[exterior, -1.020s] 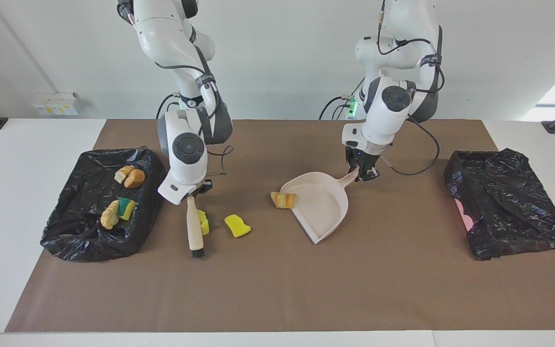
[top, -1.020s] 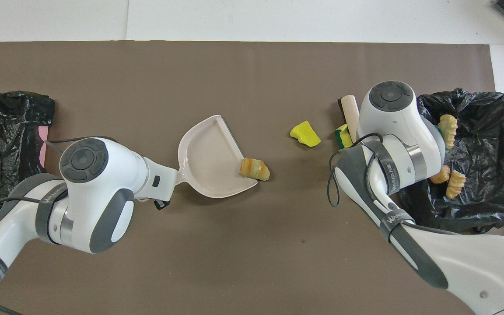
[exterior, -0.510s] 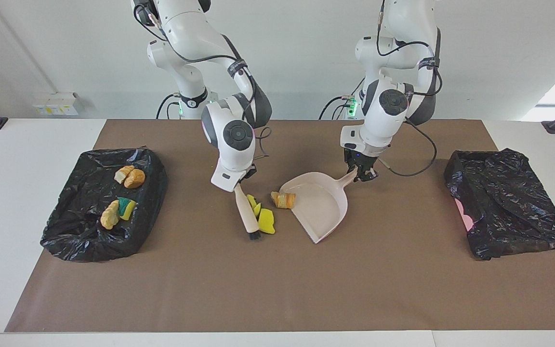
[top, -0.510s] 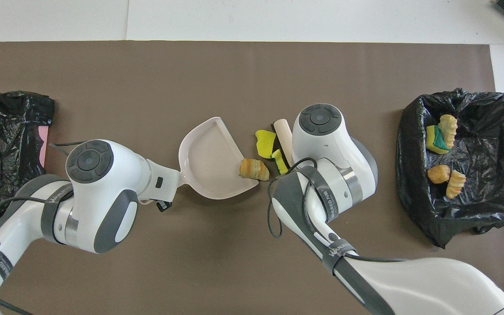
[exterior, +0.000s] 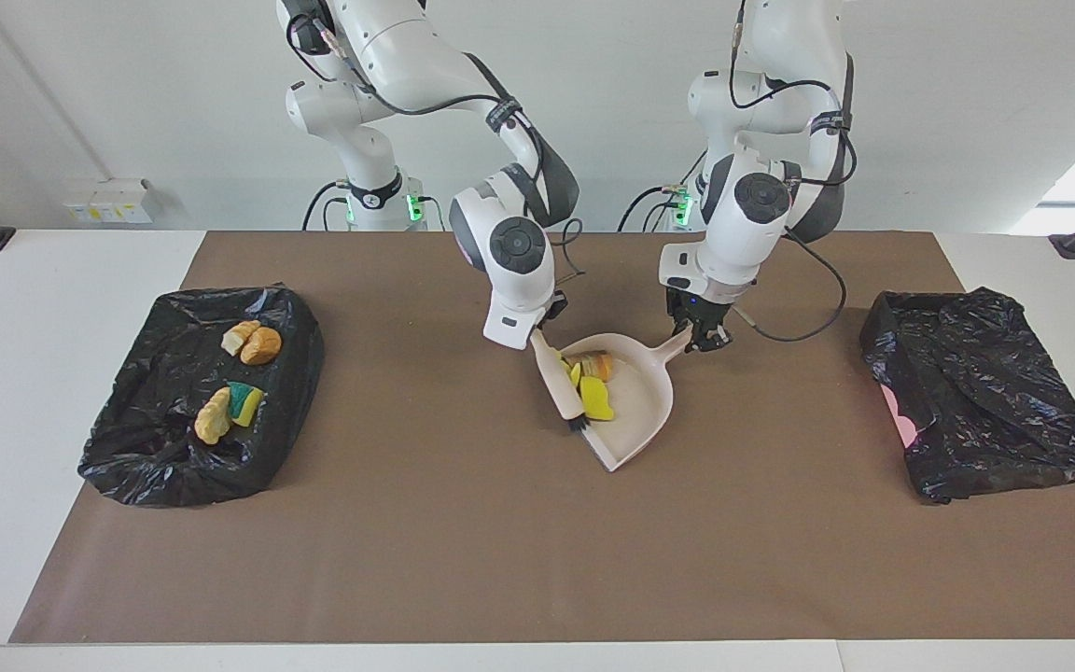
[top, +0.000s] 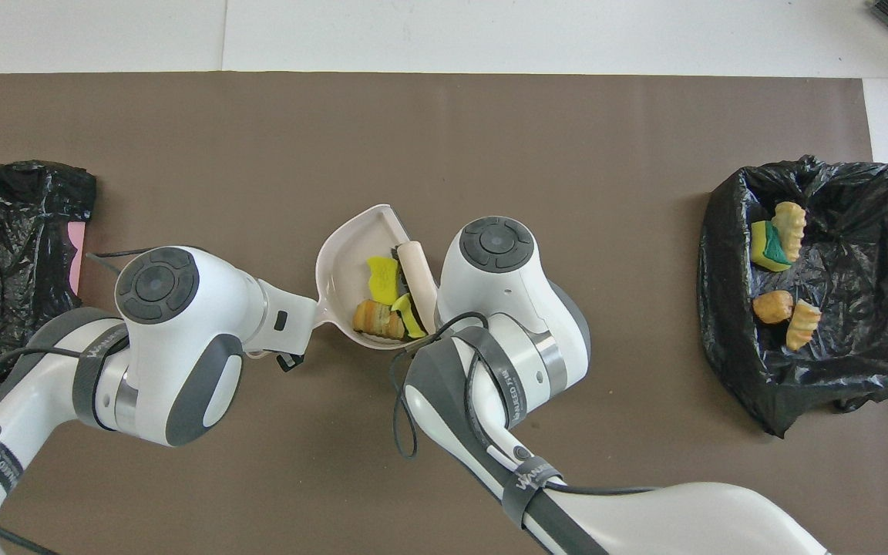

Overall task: Sweep and dump trash in bin
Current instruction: 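Sweep the yellow sponge pieces into the dustpan with the right gripper's brush, then carry the dustpan with the left gripper to its bag and dump it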

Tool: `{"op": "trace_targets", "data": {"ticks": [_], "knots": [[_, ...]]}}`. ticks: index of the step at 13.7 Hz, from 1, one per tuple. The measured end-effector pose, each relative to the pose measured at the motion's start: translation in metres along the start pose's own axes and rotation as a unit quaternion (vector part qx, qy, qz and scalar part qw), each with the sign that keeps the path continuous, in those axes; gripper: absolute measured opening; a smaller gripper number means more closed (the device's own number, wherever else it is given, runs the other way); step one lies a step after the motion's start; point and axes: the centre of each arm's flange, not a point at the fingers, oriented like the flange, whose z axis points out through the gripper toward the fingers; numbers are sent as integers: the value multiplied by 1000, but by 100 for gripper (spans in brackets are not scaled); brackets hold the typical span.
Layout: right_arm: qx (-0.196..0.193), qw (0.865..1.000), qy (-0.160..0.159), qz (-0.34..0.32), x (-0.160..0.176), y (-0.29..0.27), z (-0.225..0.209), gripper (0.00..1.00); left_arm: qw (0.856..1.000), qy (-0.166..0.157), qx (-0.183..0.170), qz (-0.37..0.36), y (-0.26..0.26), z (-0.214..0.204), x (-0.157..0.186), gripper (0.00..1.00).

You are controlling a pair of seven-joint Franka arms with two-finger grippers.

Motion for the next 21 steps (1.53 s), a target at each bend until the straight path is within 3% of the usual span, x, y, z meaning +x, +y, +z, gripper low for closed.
{"op": "trace_targets", "data": {"ticks": [3, 10, 16, 21], "knots": [[5, 1000, 2, 2, 1, -2, -8, 26, 1000, 5, 1, -3, -2, 1, 0, 33], [-28, 997, -35, 64, -19, 100, -62, 26, 995, 57, -26, -75, -25, -11, -9, 33], [-49, 992, -59, 96, -61, 67, -93, 26, 982, 100, -8, -158, -62, -61, -27, 33], [-62, 988, -56, 127, -77, 1, -67, 26, 968, 111, 0, -224, -110, -128, -93, 33]]}}
